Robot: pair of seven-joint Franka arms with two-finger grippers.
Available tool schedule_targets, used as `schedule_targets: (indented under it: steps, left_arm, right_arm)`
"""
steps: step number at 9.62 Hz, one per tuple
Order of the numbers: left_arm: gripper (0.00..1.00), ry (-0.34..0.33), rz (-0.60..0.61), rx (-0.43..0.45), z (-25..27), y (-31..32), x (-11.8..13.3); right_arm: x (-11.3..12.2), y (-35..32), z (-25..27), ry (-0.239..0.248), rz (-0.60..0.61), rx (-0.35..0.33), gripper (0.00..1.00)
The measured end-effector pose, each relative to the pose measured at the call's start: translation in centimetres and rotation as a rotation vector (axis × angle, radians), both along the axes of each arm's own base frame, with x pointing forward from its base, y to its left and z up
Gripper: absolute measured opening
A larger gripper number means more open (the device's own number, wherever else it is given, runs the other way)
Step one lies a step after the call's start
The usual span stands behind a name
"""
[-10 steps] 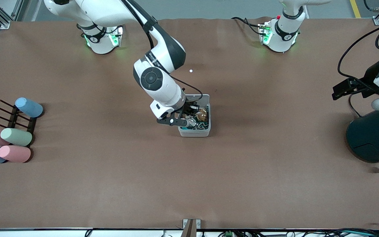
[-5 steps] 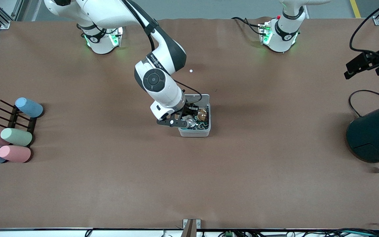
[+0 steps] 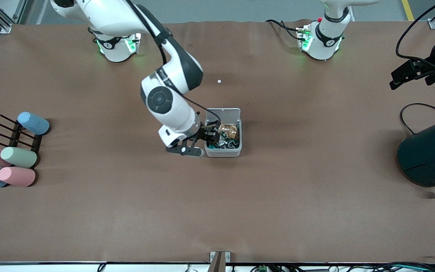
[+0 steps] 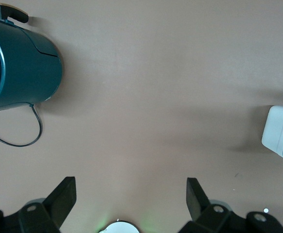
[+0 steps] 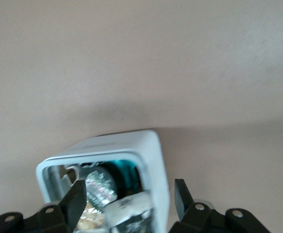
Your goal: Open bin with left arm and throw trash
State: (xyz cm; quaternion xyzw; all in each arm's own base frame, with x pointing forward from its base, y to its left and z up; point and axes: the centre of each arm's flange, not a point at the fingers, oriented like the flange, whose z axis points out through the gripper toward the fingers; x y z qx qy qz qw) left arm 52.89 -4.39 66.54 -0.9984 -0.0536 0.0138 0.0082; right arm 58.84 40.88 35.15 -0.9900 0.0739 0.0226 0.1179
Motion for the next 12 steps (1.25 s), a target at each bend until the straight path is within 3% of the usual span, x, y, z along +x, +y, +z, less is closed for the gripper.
schedule_targets:
  steps: [1,4,6,12]
  left_arm:
    - [1.0,0.0,0.0,0.0,0.0,0.0,0.0]
    - [1.0,0.0,0.0,0.0,0.0,0.0,0.0]
    - [1.0,-0.001,-0.001,-0.001,0.0,-0.1,0.0]
    - [1.0,-0.003,-0.008,-0.013,0.2,-0.5,-0.1]
  right_arm:
    - [1.3,-2.9,0.5,0.002,0.064,-0.033,0.81]
    - [4.3,-11.0,2.3,-0.032,0.17,-0.227,0.89]
    - [5.2,-15.4,6.6,-0.048,0.154,-0.231,0.99]
    - [2.2,-32.8,23.4,-0.092,0.081,-0.217,1.0]
